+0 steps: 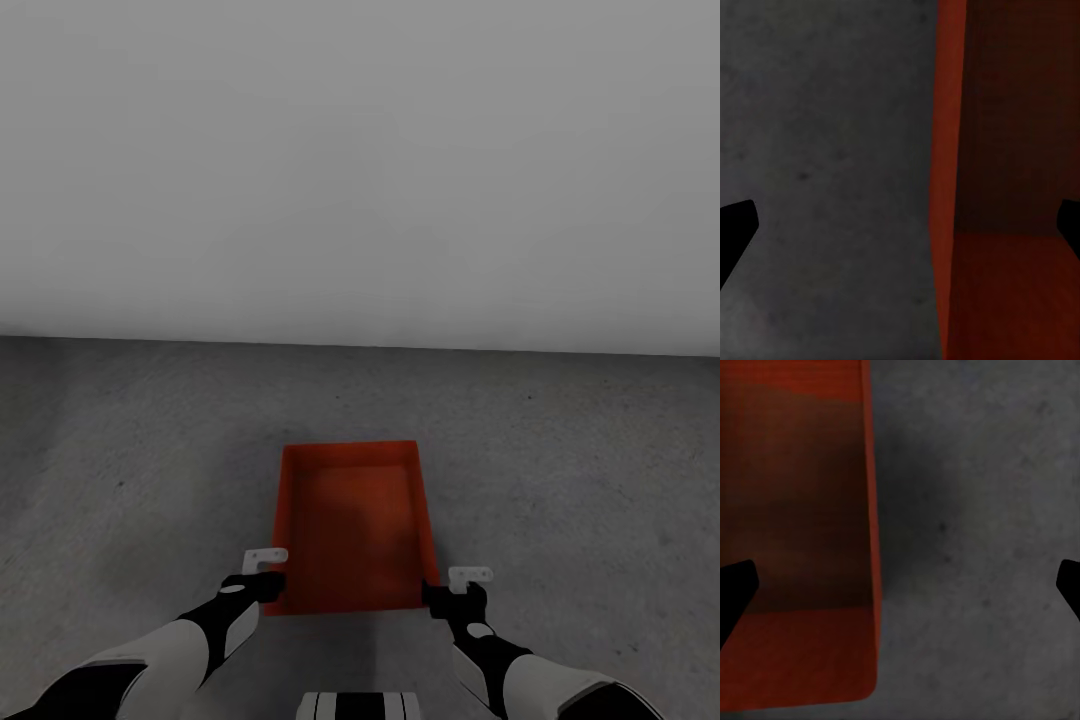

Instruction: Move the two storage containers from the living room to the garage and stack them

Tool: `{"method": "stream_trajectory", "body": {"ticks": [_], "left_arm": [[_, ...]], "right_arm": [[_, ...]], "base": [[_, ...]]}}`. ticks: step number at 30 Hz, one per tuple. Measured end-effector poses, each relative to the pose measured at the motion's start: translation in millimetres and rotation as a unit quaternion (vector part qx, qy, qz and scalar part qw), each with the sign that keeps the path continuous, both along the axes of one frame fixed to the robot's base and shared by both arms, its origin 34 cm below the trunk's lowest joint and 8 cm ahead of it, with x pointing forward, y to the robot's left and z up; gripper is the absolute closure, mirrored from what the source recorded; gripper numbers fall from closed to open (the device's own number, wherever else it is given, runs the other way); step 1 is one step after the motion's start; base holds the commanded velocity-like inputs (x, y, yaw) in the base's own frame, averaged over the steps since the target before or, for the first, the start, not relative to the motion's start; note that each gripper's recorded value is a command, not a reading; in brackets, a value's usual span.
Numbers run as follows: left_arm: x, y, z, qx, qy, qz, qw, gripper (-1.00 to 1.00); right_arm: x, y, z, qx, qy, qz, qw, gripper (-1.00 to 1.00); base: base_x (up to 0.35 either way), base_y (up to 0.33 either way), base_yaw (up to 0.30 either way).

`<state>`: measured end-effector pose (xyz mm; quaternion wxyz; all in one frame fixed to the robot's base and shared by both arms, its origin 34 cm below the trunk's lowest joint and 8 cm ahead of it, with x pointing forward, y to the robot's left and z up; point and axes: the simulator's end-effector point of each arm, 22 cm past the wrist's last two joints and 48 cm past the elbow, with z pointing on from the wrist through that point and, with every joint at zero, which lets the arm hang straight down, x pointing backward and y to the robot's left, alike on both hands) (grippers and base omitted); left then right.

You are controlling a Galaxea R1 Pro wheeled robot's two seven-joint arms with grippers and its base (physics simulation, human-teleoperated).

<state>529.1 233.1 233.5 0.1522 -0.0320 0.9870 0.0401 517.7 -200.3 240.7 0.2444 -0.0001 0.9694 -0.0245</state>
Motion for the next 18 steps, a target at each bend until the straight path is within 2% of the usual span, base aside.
{"method": "stream_trajectory", "body": {"ticks": [13, 18], "left_arm": [[0, 0, 0, 0.000, 0.000, 0.000, 1.0000, -1.00], [2, 0, 10, 0.000, 0.000, 0.000, 1.0000, -1.00]], "right_arm": [[0, 1, 0, 0.000, 0.000, 0.000, 1.0000, -1.00], [2, 1, 11, 0.000, 0.000, 0.000, 1.0000, -1.00]], "base": [[0.000, 0.000, 0.000], [0.000, 0.000, 0.000]]}}
